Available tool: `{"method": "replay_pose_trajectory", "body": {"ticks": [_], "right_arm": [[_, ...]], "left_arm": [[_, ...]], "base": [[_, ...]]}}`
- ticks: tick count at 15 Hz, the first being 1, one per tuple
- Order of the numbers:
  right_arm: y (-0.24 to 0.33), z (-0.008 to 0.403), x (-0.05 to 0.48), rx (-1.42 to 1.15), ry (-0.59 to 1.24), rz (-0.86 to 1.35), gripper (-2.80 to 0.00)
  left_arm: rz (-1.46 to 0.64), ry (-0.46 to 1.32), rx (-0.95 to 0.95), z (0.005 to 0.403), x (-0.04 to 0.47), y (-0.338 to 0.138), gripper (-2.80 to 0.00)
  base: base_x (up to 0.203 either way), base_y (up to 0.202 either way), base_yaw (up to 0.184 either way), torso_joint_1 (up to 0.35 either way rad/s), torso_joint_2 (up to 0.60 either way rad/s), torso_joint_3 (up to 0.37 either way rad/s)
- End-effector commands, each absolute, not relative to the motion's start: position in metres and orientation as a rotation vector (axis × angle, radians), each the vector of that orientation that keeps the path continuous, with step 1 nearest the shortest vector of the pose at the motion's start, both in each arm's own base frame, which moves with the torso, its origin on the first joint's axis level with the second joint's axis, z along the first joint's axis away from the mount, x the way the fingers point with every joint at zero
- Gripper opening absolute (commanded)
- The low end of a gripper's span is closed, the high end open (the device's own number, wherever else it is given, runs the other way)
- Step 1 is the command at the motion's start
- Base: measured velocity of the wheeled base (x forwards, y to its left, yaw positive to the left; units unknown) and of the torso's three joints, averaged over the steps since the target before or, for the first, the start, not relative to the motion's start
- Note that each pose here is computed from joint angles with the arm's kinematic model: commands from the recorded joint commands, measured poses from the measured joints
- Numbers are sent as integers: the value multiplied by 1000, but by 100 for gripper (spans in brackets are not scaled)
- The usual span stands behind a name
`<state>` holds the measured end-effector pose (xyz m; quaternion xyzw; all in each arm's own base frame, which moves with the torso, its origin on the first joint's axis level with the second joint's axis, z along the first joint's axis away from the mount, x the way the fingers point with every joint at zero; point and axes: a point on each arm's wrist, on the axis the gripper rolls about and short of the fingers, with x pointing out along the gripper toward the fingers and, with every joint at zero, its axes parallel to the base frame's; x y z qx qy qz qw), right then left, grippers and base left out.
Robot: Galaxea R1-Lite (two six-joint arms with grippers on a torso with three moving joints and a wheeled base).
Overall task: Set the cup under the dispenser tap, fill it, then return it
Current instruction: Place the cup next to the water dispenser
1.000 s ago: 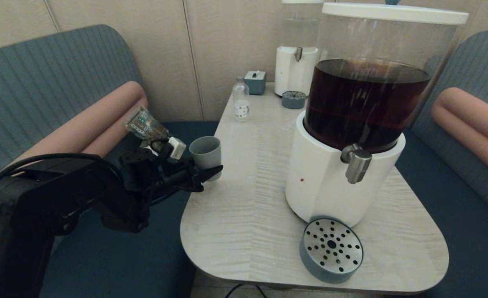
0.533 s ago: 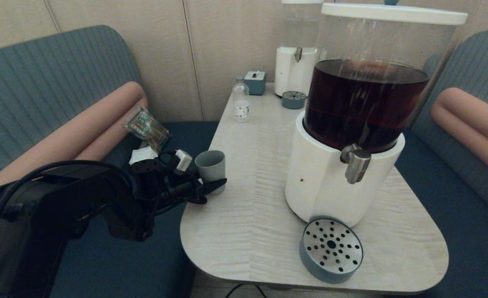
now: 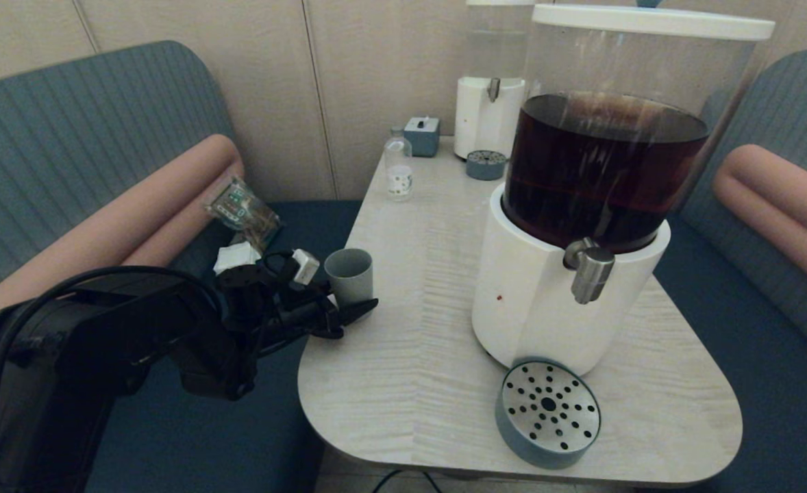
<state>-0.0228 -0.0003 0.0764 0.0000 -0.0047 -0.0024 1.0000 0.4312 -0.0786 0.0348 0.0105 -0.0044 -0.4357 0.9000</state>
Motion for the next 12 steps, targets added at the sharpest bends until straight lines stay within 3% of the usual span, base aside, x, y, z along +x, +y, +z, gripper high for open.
{"method": "replay_pose_trajectory", "body": {"ticks": [1, 12], "right_arm": [[0, 76, -23, 0, -11, -5, -280], [0, 76, -23, 0, -11, -5, -280]], "left_arm": [[-905, -25, 29, 38, 431, -78, 0], [-893, 59, 0, 59, 379, -64, 0]], "base": [[0, 0, 0, 0, 0, 0], [0, 0, 0, 0, 0, 0]]}}
